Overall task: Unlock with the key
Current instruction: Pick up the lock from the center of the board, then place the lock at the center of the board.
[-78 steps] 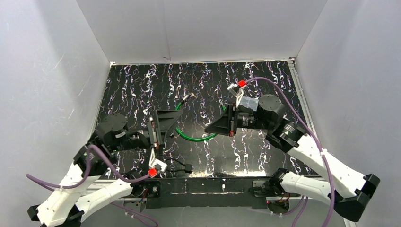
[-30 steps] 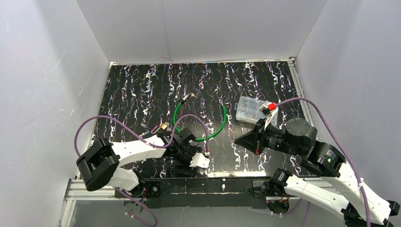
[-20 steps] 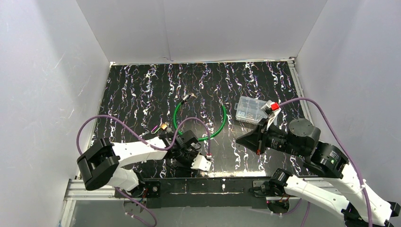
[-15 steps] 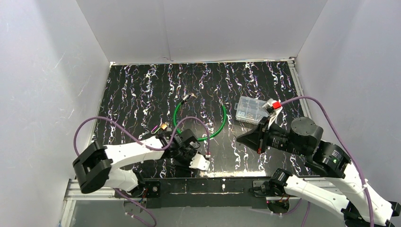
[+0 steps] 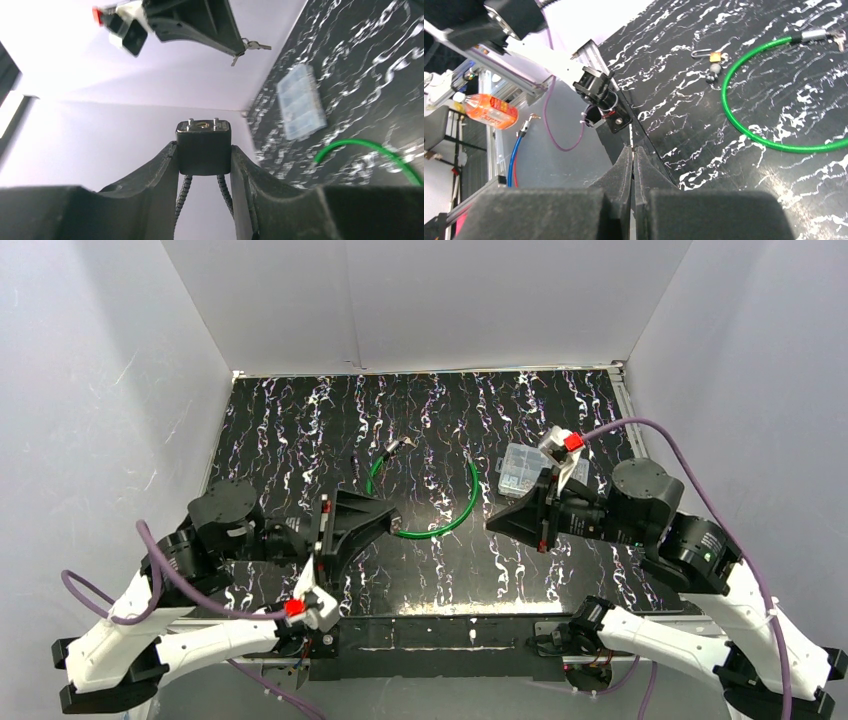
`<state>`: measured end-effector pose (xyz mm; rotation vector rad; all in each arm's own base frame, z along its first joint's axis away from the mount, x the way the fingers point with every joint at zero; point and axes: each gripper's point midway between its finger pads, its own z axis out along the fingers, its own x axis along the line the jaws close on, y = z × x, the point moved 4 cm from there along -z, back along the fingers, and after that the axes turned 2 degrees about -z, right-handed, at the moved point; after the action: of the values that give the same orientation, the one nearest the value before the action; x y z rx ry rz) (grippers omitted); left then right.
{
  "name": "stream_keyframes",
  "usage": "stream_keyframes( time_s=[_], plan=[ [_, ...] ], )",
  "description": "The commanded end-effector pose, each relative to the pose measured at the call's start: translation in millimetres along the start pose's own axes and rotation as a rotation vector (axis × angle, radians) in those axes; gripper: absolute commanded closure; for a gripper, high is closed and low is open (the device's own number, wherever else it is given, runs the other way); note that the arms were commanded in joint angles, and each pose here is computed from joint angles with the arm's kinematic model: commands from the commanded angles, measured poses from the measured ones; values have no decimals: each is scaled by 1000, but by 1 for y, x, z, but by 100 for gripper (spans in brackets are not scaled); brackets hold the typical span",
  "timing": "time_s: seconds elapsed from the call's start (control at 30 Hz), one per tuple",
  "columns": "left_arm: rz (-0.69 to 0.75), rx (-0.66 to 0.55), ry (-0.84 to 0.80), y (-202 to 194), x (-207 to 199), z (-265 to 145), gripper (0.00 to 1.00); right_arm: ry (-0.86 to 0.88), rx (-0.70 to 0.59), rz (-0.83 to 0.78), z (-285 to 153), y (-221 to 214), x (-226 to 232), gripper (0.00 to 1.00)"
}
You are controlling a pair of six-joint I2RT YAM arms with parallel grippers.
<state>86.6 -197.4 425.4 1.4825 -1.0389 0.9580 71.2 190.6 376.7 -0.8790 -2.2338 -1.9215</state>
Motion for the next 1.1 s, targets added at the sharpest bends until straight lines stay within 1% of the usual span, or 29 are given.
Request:
stream_keyframes(
  time_s=[0.0,0.07,0.2,0.4,0.57,0.7,0.77,0.83,0.93,1.07],
  plan=[
    [307,-55,-78,4,-14,3,100,131,-25,-82,-4,27,25,99],
    [339,-55,-63,9,-9,-3,100,156,-15,-89,-2,32,30,99],
    [356,-43,-22,13,7,-8,100,199,-4,-96,2,38,37,99],
    [363,-57,-8,16,19,-4,100,241,2,-105,8,42,42,99],
    [317,-49,-10,12,21,0,100,252,10,-115,16,42,42,99],
    [191,-9,-13,5,24,2,100,256,9,-135,21,46,46,99],
    [138,-9,26,7,33,1,100,262,11,-148,24,48,49,99],
    [132,-33,70,12,39,-1,100,276,8,-158,26,50,52,99],
    [158,-65,89,19,43,-4,100,298,-13,-167,26,53,57,99],
    [173,-78,98,23,47,-6,100,307,-41,-169,24,57,60,99]
  ],
)
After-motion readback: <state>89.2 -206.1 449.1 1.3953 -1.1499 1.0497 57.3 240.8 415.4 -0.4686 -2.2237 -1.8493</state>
